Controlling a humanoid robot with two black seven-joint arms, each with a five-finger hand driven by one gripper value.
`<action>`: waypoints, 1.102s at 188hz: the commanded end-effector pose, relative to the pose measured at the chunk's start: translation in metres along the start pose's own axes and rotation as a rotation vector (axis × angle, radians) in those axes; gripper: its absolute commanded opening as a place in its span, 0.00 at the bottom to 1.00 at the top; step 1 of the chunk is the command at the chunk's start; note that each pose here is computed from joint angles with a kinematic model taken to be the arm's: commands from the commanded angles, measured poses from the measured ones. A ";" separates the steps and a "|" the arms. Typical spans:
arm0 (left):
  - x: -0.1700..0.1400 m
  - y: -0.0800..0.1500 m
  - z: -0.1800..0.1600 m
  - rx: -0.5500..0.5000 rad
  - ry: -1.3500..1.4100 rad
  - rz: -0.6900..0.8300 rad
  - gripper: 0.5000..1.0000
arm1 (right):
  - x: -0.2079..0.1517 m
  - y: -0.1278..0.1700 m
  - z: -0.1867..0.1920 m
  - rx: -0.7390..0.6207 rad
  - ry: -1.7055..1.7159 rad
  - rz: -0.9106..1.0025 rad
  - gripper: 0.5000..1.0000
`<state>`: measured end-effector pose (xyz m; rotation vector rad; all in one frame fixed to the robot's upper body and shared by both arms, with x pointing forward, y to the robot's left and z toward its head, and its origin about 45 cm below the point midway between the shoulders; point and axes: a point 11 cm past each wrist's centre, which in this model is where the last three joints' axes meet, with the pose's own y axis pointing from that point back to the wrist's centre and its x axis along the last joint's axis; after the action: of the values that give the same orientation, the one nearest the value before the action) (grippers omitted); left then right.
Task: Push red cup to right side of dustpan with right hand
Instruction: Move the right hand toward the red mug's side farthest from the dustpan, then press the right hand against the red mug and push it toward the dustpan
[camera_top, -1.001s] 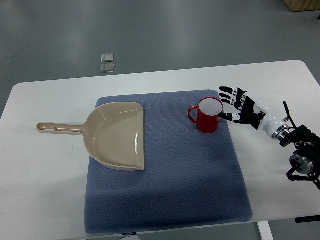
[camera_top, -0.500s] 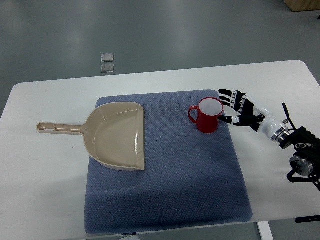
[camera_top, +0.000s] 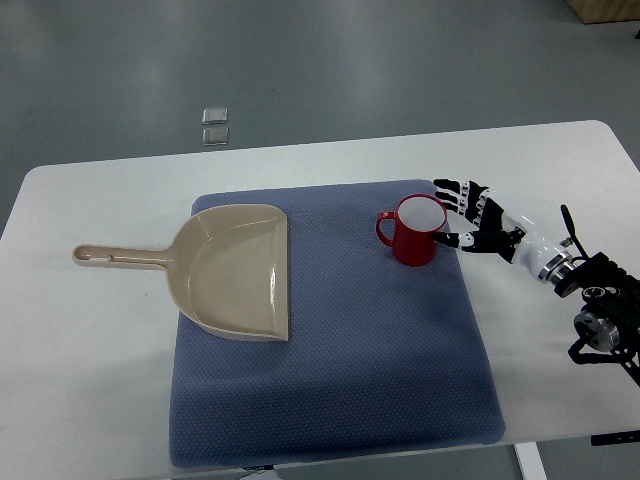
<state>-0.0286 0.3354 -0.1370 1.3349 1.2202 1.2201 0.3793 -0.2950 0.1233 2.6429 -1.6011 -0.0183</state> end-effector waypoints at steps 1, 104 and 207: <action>0.000 0.000 0.000 0.000 0.000 0.000 1.00 | -0.003 -0.001 0.001 -0.001 -0.003 -0.003 0.86; 0.000 0.000 0.000 0.000 0.000 0.000 1.00 | -0.021 -0.011 0.006 -0.002 -0.005 -0.021 0.86; 0.000 0.000 0.000 0.000 0.000 0.000 1.00 | -0.038 -0.020 0.009 0.007 -0.026 -0.029 0.86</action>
<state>-0.0286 0.3354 -0.1370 1.3350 1.2201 1.2201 0.3793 -0.2578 0.1138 2.6759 -1.5727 -0.0407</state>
